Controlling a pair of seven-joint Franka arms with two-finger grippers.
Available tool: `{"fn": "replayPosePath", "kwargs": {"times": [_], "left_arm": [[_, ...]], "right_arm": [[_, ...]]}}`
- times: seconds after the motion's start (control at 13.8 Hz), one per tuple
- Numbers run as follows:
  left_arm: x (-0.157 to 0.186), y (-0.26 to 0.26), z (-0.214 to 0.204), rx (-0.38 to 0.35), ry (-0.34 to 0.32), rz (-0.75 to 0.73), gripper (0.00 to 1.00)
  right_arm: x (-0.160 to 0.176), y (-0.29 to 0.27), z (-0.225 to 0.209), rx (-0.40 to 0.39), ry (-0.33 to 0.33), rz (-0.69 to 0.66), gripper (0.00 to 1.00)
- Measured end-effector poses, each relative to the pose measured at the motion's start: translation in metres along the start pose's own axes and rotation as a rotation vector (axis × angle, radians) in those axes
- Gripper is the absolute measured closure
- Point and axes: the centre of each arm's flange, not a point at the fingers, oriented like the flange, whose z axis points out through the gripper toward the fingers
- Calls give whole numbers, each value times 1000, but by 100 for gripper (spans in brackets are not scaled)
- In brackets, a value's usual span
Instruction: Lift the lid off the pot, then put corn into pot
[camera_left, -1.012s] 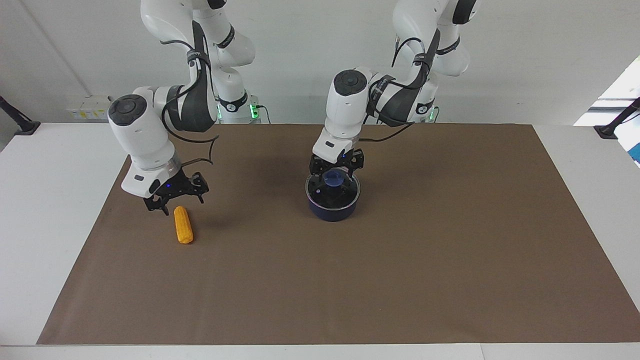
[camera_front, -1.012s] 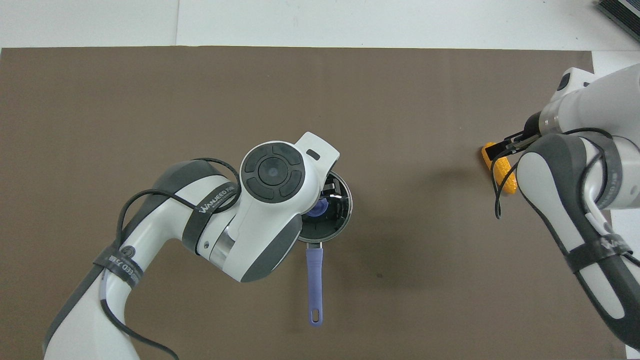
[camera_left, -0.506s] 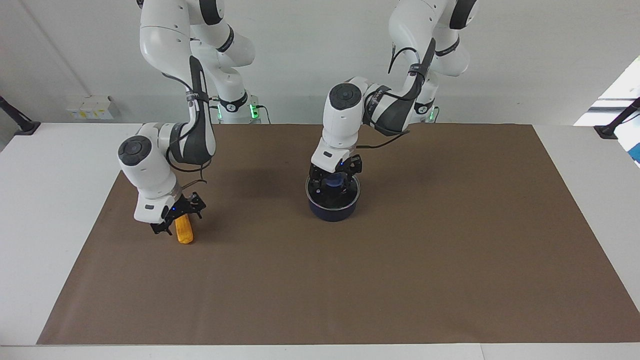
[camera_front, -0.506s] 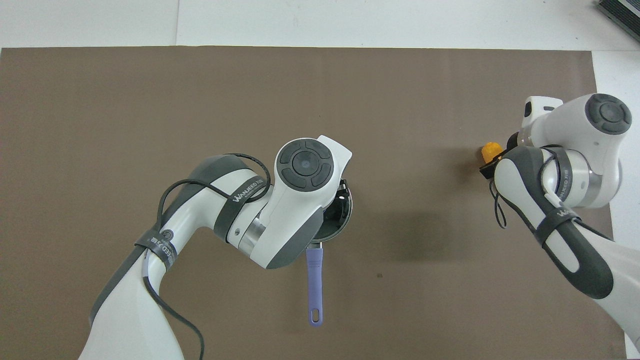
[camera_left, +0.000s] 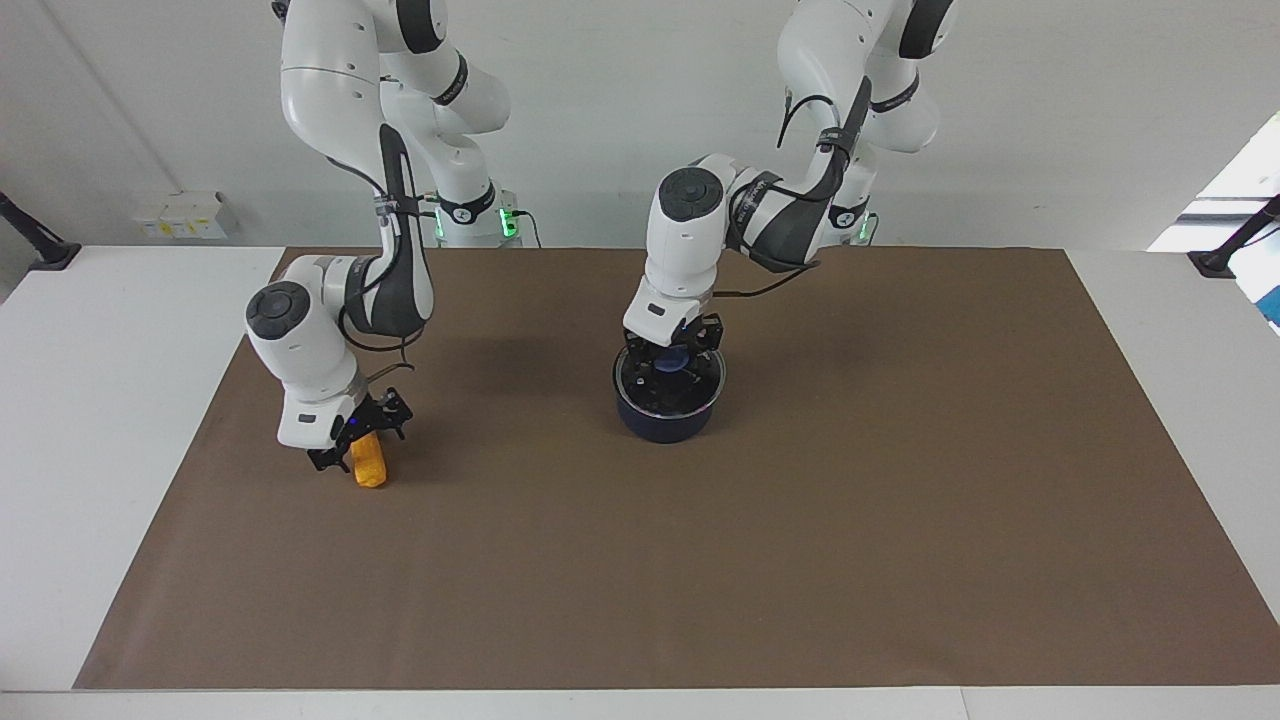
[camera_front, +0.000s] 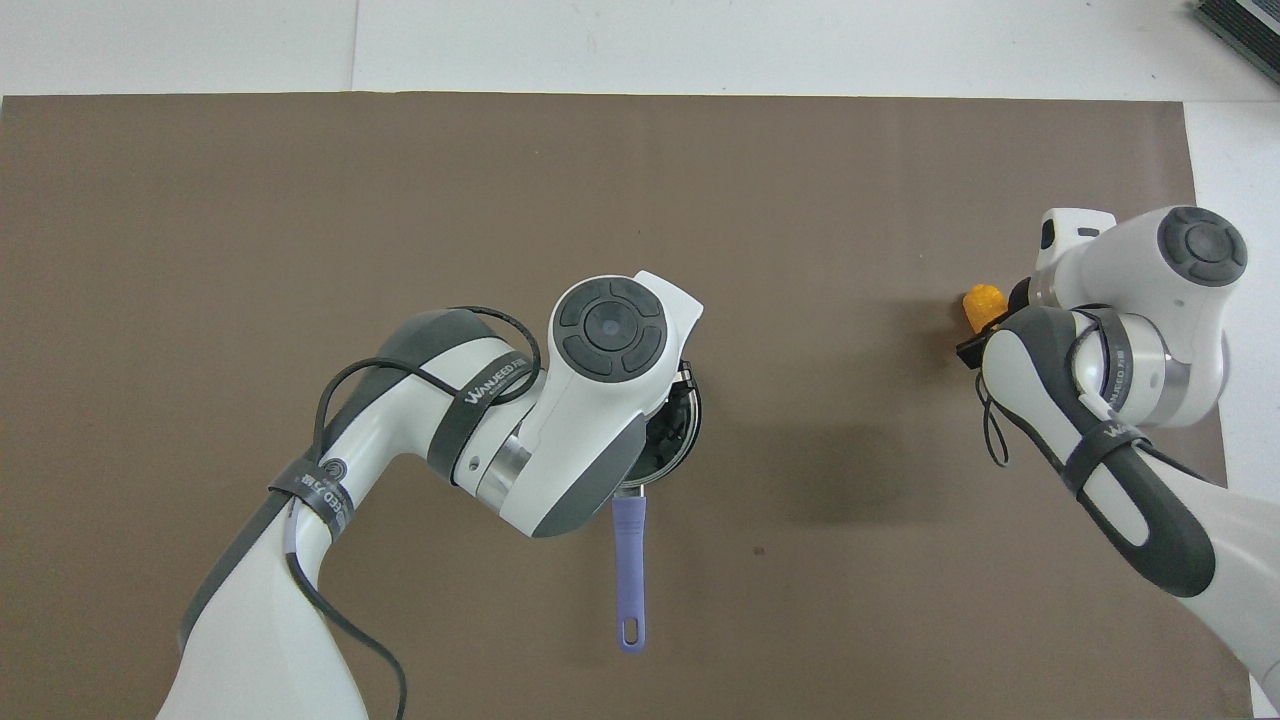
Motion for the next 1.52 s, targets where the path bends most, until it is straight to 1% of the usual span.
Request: {"fn": "replayPosePath", "kwargs": {"times": [0.07, 0.14, 0.22, 0.36, 0.58, 0.72, 0.87, 1.08, 1.23, 1.37, 1.52], "left_arm": [[0, 0, -1, -1, 1, -1, 41], [1, 0, -2, -3, 3, -2, 41], [3, 0, -4, -6, 7, -5, 41], [9, -2, -13, -17, 21, -13, 41], [22, -12, -26, -24, 46, -13, 41], [35, -25, -32, -17, 62, 28, 41], [57, -51, -40, -13, 67, 85, 41], [96, -101, -44, 4, 56, 160, 41], [118, -134, -42, 12, 47, 209, 41], [136, -165, -40, 18, 39, 257, 41], [150, -194, -35, 23, 27, 297, 41]], "right_arm": [[0, 0, 1, 1, -1, 0, 14], [0, 0, 1, 1, -2, 0, 26], [0, 0, 1, 1, -1, 0, 40], [1, 1, -2, -3, 4, 2, 62], [6, 6, -25, -10, 16, 27, 63], [8, 5, -63, -7, 20, 84, 63], [8, -7, -114, 10, 15, 175, 63], [17, -45, -186, 29, 10, 310, 63], [28, -79, -215, 33, 5, 384, 63], [48, -119, -229, 34, -1, 456, 63], [71, -161, -231, 34, -2, 514, 63]]}}
